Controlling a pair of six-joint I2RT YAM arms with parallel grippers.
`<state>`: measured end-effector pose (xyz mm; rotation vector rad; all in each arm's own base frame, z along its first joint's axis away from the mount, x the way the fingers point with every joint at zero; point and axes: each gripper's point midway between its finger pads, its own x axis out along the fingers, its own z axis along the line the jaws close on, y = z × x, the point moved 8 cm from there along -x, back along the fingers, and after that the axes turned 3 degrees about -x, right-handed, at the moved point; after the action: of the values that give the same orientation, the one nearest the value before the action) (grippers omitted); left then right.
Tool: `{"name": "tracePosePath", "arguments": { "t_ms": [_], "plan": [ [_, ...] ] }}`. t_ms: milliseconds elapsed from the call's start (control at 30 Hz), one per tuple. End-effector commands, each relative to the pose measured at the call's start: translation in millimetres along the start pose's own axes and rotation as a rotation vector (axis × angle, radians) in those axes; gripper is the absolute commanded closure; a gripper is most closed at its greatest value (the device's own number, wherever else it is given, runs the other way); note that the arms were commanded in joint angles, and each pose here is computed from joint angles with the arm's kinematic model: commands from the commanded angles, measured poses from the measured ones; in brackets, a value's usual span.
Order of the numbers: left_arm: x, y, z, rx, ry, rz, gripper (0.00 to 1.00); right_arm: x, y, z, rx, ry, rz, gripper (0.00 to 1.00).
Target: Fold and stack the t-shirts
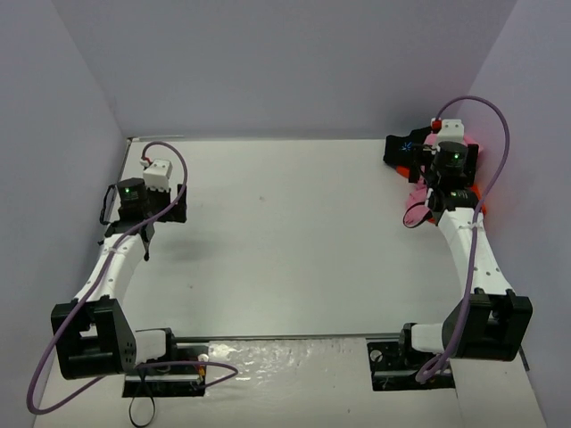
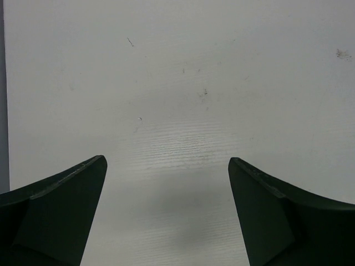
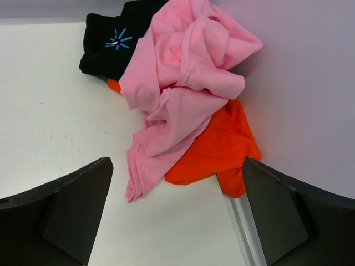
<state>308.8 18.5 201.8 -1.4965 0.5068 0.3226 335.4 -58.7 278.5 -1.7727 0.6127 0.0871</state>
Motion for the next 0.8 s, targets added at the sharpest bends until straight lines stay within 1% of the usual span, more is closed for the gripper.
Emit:
{"name": "tracePosePath", "arguments": {
  "t_ms": [0,267,533,600,667,733,767],
  "plan": [
    [2,-25,0,0.023,0.006,-0.103,0.10,4,-12,-3,0.018,0.008,-0.075,0.00],
    [3,-25,1,0.024,0.006,-0.098,0.10,5,-7,0,-0.005,-0.022,-0.075,0.00],
    [2,-21,1,0.033,0.002,-0.087,0.10,13,1,-1,-0.032,0.009,-0.037,0.00],
    [1,-21,1,0.037,0.004,-0.085,0.10,20,-10,-4,-0.037,0.027,-0.028,0.00],
    [0,-23,1,0.045,0.003,-0.086,0.11,33,-13,-4,-0.074,0.039,0.023,0.00],
    [-1,-26,2,0.043,-0.001,-0.090,0.10,44,-46,-11,-0.081,0.064,-0.021,0.00],
    [-2,-25,1,0.039,0.002,-0.077,0.10,55,-48,-10,-0.101,0.069,0.001,0.00]
  ]
}}
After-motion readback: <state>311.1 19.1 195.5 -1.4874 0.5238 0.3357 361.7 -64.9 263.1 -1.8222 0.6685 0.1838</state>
